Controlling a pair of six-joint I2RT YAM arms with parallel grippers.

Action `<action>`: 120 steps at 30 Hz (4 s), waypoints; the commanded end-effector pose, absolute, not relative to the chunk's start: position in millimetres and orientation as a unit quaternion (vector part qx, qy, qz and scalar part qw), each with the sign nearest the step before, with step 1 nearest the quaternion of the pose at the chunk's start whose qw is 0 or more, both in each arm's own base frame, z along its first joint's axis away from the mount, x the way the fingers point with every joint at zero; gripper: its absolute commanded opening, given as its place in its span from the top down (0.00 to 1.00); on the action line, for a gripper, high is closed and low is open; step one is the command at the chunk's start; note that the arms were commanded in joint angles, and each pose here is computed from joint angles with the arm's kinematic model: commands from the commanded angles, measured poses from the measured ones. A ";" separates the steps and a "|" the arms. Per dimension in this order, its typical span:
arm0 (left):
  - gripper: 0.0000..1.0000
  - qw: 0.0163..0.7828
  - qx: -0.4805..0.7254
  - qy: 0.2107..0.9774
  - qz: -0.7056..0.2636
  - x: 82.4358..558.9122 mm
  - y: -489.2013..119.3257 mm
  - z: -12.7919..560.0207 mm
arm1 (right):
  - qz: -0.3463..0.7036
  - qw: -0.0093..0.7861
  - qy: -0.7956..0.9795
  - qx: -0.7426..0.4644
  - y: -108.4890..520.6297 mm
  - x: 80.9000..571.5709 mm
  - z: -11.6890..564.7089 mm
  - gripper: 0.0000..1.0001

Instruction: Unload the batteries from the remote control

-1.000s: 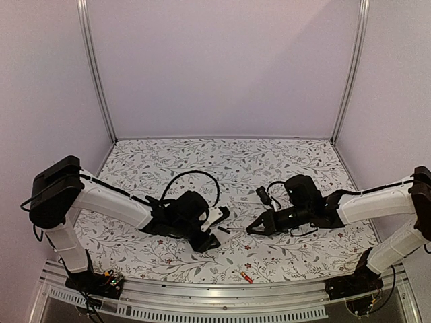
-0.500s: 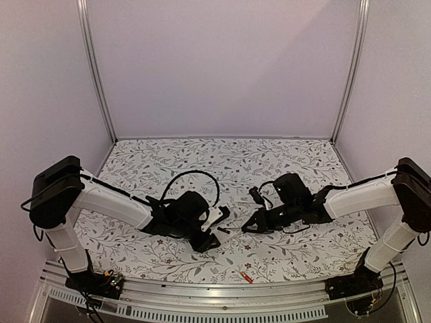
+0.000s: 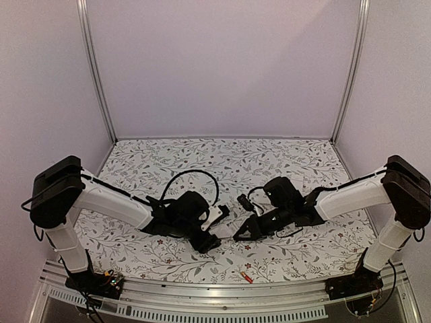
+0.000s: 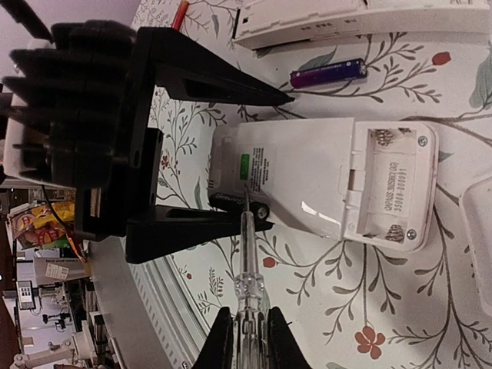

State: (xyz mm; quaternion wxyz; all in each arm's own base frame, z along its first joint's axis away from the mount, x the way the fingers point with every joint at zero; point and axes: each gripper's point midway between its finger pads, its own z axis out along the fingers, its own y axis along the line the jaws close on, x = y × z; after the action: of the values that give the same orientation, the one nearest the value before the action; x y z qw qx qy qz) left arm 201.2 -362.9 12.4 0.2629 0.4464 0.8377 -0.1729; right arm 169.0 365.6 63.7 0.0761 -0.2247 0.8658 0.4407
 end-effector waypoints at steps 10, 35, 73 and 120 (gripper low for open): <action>0.15 0.283 0.449 0.817 -0.226 191.2 -367.2 40.3 | 0.416 0.153 0.874 -0.199 358.1 195.3 91.9 1.00; 0.05 0.440 0.223 0.836 -0.240 343.1 -246.9 237.7 | 0.396 0.252 0.882 -0.046 228.6 236.4 74.4 0.99; 0.05 0.568 0.149 0.788 -0.186 348.8 -173.1 303.4 | 0.072 0.352 0.929 0.092 97.4 351.8 99.9 0.10; 0.05 0.507 0.164 0.811 -0.241 351.5 -202.1 259.6 | 0.106 0.315 0.938 -0.096 162.7 383.4 80.6 0.64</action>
State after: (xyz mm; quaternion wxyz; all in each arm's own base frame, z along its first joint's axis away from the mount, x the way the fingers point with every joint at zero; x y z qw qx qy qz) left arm 353.0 -184.6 287.7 0.5464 0.1542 0.7982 -0.2013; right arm 393.5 132.0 33.2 0.2742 -0.0103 0.9599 0.0573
